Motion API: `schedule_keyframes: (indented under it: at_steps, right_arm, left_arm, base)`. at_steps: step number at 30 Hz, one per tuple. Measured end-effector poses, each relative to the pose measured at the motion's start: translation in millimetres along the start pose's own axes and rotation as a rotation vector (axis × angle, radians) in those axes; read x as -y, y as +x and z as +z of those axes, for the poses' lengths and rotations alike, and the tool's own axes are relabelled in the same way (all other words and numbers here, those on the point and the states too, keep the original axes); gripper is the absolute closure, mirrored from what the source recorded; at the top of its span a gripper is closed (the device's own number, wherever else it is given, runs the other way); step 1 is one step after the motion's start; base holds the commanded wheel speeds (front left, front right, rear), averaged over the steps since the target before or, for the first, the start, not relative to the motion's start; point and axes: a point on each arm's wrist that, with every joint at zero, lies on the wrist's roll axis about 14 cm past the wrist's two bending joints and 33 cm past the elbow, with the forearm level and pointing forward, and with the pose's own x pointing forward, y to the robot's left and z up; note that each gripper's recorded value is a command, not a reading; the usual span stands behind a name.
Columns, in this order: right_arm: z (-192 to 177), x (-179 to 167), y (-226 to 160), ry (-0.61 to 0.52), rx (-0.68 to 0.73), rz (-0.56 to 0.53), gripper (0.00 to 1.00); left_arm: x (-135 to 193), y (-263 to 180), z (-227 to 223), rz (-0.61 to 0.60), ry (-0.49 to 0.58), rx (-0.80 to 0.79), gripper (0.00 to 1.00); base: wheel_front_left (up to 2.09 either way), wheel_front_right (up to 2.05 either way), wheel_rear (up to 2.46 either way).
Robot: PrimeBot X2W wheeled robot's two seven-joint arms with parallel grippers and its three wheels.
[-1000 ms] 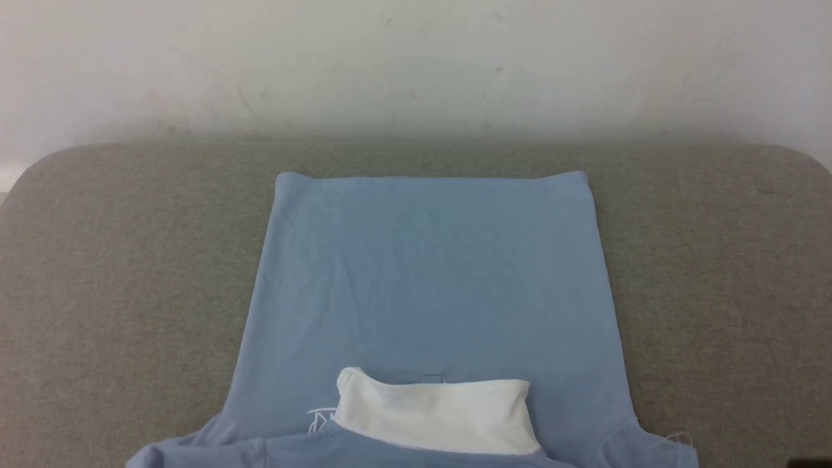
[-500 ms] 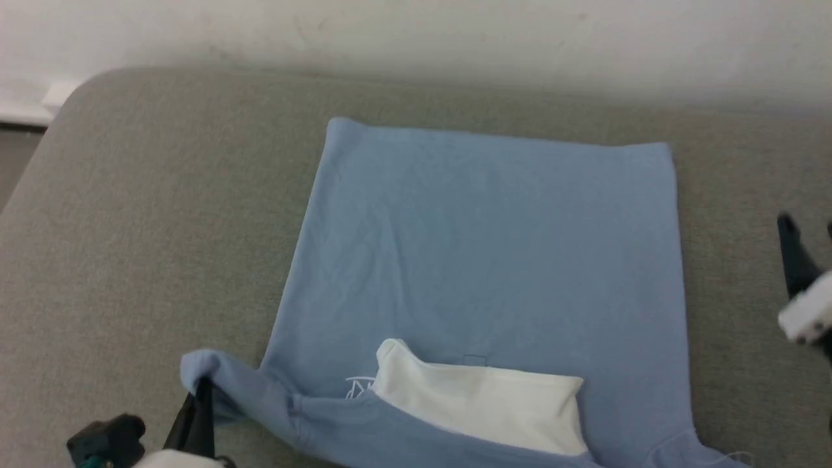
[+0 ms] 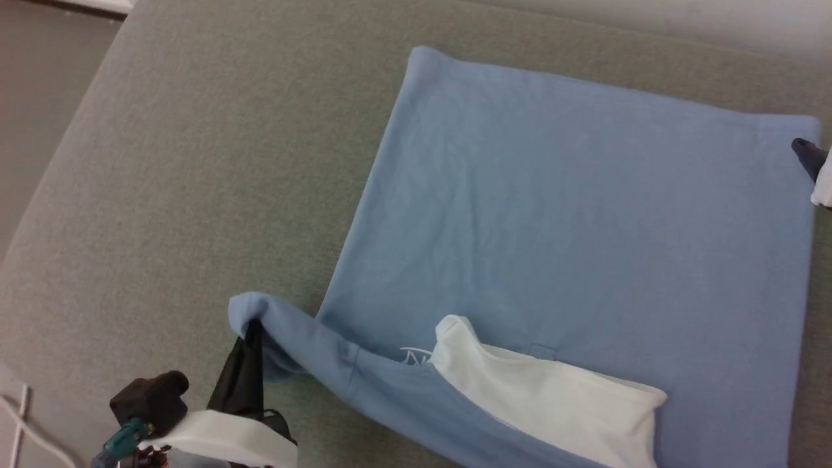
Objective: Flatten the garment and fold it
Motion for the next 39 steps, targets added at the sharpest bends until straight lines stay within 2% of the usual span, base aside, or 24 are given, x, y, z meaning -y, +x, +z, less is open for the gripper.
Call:
schedule_keyframes:
  at_steps: [8,9,10,11,15,21,24,28,34,39]
  right_arm:
    - [-29.7,-16.3,38.0,0.018,-0.243,0.028,0.0]
    - [-32.4,-16.9,39.5,0.026,-0.272,0.03,0.27]
    - [-33.7,-17.5,40.2,0.032,-0.296,0.031,0.71]
    - [-33.6,-18.0,40.3,0.036,-0.311,0.032,1.0]
    - [-32.0,-24.8,36.8,0.022,-0.317,0.039,1.0]
    - [-11.2,-31.1,19.1,-0.124,-0.194,0.019,1.0]
    - [13.9,-33.6,-1.7,-0.2,-0.098,0.025,1.0]
    - [29.8,-15.8,-40.5,-0.298,-0.008,0.001,1.0]
    - [-0.5,43.1,-110.5,-0.364,-0.018,-0.084,1.0]
    - [-74.5,87.8,-169.7,-0.321,-0.146,-0.159,1.0]
  left_arm:
    - [-17.2,2.8,-10.4,0.061,0.011,-0.023,1.0]
    - [-18.9,2.2,-11.8,0.065,0.012,-0.027,1.0]
    - [-21.0,1.5,-13.1,0.071,0.014,-0.031,1.0]
    - [-23.2,0.9,-13.9,0.078,0.015,-0.034,1.0]
    - [-25.0,0.9,-13.8,0.074,0.016,-0.03,1.0]
    - [-26.8,1.3,-5.7,0.056,0.021,-0.005,1.0]
    - [-28.0,-0.5,0.0,0.042,0.03,0.009,1.0]
    - [-32.0,-6.8,-0.9,0.04,0.038,-0.001,1.0]
    - [-25.8,-7.7,-0.8,0.004,0.04,-0.012,1.0]
    - [-11.0,-3.0,-1.3,-0.048,0.019,-0.027,1.0]
  base:
    - [0.0,0.0,0.0]
    - [0.0,0.0,0.0]
    - [0.0,0.0,0.0]
    - [0.0,0.0,0.0]
    - [0.0,0.0,0.0]
    - [0.0,0.0,0.0]
    - [0.0,0.0,0.0]
    - [0.0,0.0,0.0]
    - [0.0,0.0,0.0]
    - [0.0,0.0,0.0]
